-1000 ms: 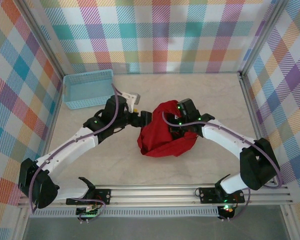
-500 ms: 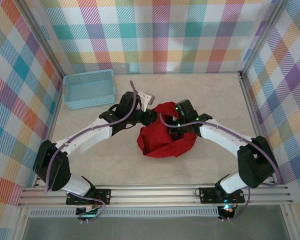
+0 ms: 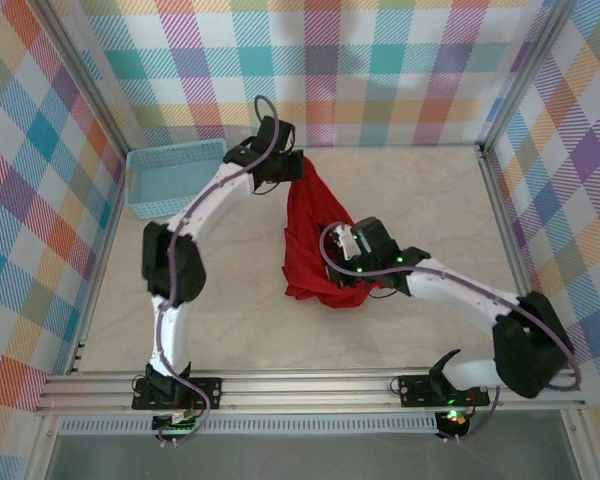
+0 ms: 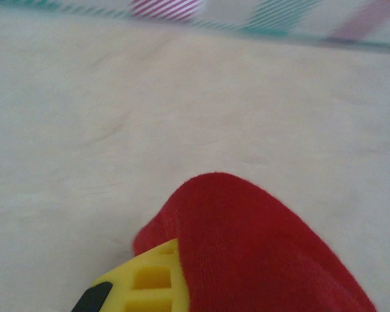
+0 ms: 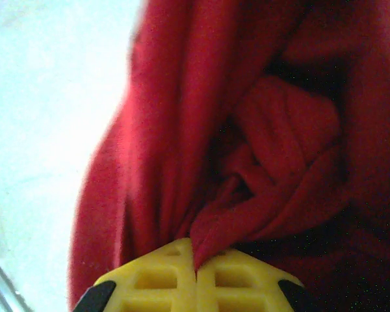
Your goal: Fold the inside-out t-shirt
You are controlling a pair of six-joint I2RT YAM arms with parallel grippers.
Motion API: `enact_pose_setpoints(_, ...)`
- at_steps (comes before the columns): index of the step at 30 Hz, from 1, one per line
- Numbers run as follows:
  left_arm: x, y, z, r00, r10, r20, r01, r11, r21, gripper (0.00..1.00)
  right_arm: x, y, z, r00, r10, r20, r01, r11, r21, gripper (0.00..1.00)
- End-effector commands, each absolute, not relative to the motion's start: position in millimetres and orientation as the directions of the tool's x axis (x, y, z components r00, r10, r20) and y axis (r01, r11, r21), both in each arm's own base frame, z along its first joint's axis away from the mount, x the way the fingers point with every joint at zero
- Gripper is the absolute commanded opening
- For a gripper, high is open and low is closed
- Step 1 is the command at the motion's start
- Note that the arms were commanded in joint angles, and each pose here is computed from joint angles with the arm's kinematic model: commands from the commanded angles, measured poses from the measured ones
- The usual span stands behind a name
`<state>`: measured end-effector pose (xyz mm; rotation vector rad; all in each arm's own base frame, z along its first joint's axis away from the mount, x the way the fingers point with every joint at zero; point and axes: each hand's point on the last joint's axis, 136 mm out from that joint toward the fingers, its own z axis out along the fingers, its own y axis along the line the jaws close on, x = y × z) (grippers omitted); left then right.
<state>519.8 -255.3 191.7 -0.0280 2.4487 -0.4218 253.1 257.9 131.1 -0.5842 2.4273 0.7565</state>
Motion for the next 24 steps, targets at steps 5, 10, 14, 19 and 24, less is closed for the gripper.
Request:
enact_pose_setpoints(5,460,-211,94,-0.938,-0.111,-0.327,-0.085,0.992,-0.095,0.0,256,241,180,-0.665,-0.159,-0.73,-0.553,0.762,0.337,0.0)
enact_pose_setpoints(10,398,-230,68,-0.975,-0.006,-0.22,0.003,0.999,-0.039,0.0,266,235,208,-0.62,-0.11,-0.777,-0.543,0.775,0.323,0.0)
enact_pose_setpoints(14,349,-244,64,-0.985,0.012,-0.171,0.027,0.996,-0.09,0.12,283,232,208,-0.638,-0.087,-0.765,-0.502,0.8,0.328,0.0)
enact_pose_setpoints(19,309,-238,67,-0.983,-0.022,-0.183,0.005,0.989,-0.146,0.51,286,247,226,-0.626,-0.046,-0.778,-0.557,0.725,0.405,0.0)
enact_pose_setpoints(24,297,-230,91,-0.969,-0.027,-0.244,0.014,0.986,-0.164,0.64,263,257,270,-0.522,-0.057,-0.851,-0.698,0.602,0.388,0.0)
